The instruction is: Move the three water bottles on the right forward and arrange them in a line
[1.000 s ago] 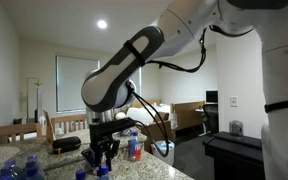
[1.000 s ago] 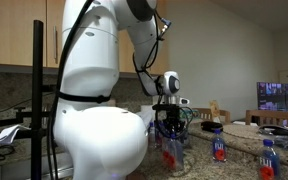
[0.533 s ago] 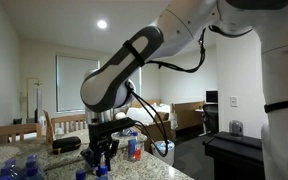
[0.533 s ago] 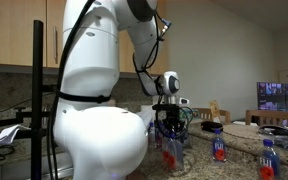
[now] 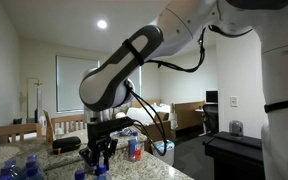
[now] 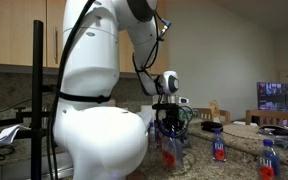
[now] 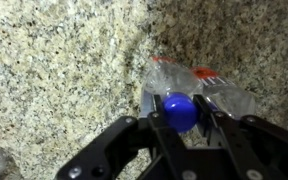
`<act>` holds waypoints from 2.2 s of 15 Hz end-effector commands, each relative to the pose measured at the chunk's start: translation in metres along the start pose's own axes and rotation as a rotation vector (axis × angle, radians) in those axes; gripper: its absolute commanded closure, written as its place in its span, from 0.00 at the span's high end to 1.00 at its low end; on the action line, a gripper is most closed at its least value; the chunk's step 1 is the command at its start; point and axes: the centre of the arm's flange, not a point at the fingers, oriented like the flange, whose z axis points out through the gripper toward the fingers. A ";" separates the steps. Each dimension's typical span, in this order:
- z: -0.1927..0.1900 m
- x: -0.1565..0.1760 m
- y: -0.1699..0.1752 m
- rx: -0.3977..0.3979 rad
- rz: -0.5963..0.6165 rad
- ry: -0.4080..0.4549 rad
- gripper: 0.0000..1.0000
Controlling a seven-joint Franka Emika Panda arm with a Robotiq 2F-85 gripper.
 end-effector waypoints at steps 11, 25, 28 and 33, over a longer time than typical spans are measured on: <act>0.007 0.006 -0.005 0.038 -0.117 -0.012 0.12; 0.006 0.019 -0.001 0.039 -0.100 -0.007 0.12; 0.006 0.023 0.000 0.042 -0.098 -0.008 0.13; 0.007 0.025 -0.001 0.044 -0.096 -0.018 0.12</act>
